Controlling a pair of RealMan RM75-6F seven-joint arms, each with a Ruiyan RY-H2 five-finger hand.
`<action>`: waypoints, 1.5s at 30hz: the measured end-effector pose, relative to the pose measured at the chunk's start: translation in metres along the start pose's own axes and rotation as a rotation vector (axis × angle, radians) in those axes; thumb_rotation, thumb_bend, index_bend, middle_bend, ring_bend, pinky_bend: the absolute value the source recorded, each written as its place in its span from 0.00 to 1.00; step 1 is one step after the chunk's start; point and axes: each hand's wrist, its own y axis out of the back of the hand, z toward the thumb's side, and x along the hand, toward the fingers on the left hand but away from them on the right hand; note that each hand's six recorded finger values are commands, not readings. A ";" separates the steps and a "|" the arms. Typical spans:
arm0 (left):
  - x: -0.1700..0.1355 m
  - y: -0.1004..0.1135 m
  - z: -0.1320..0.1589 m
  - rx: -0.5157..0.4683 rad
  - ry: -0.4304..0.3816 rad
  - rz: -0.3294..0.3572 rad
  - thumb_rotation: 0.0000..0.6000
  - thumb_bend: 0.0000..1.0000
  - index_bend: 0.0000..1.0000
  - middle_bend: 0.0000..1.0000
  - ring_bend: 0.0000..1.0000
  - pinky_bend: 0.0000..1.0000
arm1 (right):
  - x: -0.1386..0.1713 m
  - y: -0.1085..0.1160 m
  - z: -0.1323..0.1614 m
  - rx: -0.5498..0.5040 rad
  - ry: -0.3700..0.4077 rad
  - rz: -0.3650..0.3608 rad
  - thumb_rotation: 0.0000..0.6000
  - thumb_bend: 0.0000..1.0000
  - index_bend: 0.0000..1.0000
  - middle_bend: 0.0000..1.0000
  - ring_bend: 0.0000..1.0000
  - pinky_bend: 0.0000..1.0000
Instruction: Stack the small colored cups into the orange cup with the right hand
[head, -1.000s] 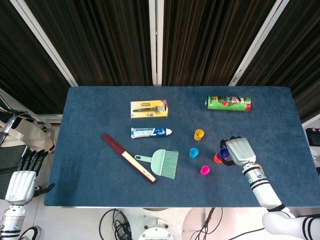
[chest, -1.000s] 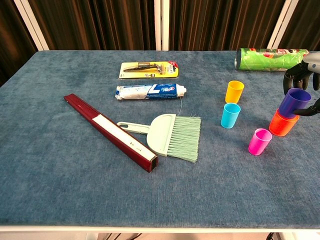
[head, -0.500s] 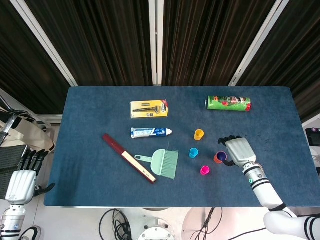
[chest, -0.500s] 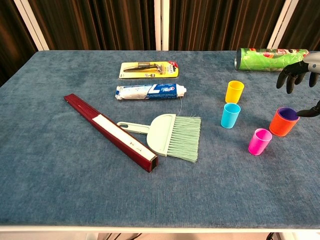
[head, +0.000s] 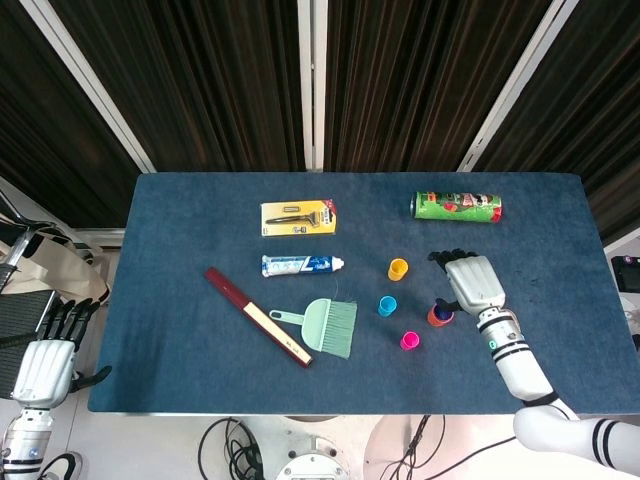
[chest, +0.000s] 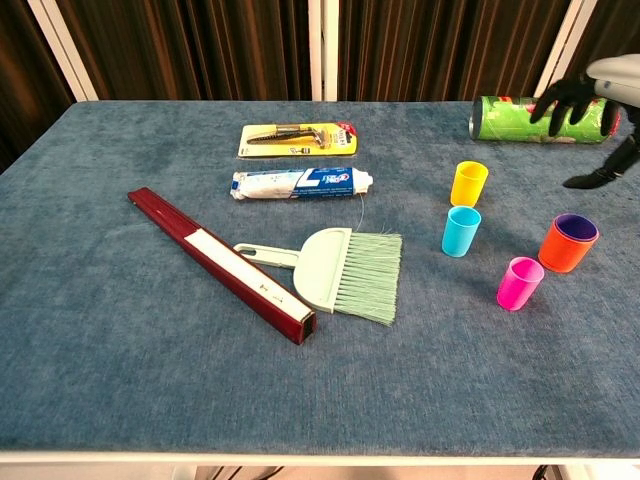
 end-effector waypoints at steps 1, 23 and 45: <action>0.000 0.000 0.000 0.001 0.000 -0.001 1.00 0.11 0.10 0.06 0.00 0.00 | -0.005 0.000 0.001 0.007 -0.005 0.006 1.00 0.10 0.23 0.29 0.24 0.41; -0.005 0.001 -0.008 0.004 0.007 -0.002 1.00 0.11 0.10 0.06 0.00 0.00 | -0.086 -0.031 0.071 0.132 -0.027 0.118 1.00 0.10 0.20 0.31 0.28 0.44; -0.005 0.004 -0.010 0.002 0.009 0.001 1.00 0.11 0.10 0.06 0.00 0.00 | -0.094 -0.043 0.078 0.189 -0.060 0.119 1.00 0.16 0.43 0.44 0.37 0.48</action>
